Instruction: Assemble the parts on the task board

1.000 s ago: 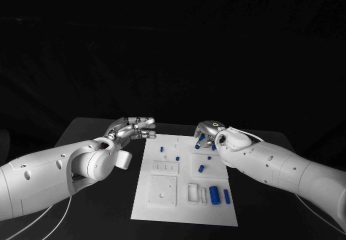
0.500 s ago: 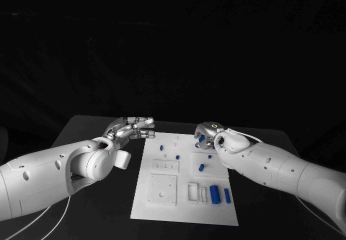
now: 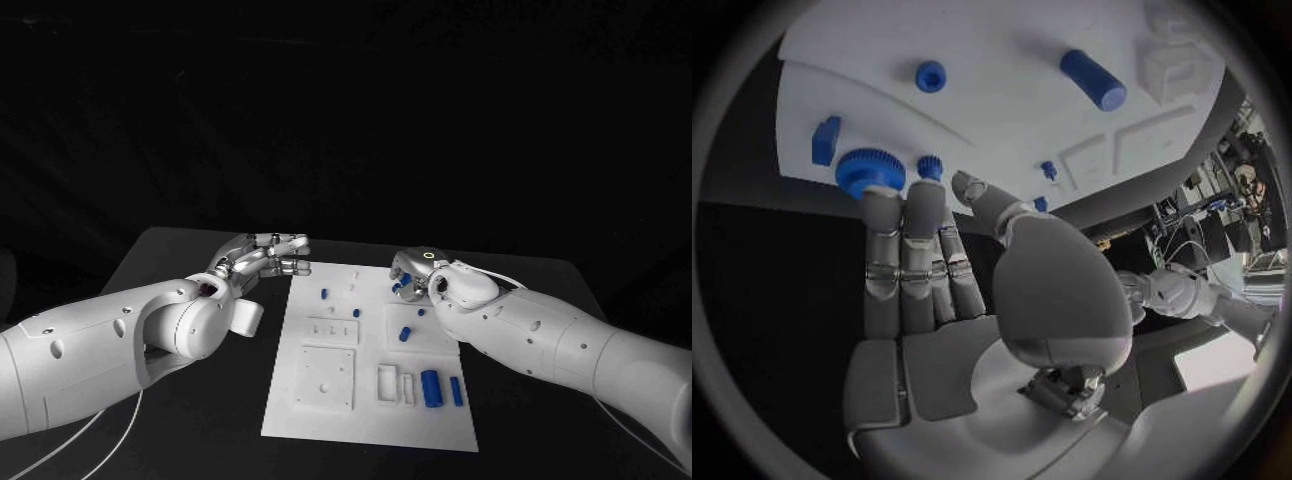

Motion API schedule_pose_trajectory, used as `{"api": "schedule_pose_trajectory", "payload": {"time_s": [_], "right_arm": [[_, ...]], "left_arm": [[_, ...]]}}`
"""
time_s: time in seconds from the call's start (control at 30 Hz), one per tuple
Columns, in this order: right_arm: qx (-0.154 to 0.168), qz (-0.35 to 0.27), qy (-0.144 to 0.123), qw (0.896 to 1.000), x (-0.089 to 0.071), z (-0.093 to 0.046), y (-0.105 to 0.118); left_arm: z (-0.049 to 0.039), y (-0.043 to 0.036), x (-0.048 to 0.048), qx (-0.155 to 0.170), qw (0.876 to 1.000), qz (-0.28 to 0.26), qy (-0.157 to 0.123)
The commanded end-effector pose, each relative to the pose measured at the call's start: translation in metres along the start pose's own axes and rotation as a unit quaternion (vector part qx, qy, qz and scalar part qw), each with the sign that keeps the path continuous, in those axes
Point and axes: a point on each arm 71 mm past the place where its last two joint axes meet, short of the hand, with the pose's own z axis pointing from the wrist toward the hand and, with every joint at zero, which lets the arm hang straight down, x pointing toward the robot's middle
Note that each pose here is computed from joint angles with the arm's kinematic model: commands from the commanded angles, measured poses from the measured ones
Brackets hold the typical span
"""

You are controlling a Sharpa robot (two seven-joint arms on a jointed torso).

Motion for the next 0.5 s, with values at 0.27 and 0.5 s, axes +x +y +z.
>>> {"api": "schedule_pose_trajectory", "payload": {"time_s": [0.27, 0.5], "right_arm": [[0.01, -0.023, 0.003, 1.0, 0.0023, 0.0005, -0.0019], [0.01, -0.023, 0.004, 1.0, 0.0028, 0.0012, -0.0011]], "left_arm": [[0.0012, -0.0022, 0.0027, 0.01, 1.0, -0.001, 0.007], [0.0008, -0.0022, 0.0023, 0.01, 1.0, -0.002, 0.007]]}}
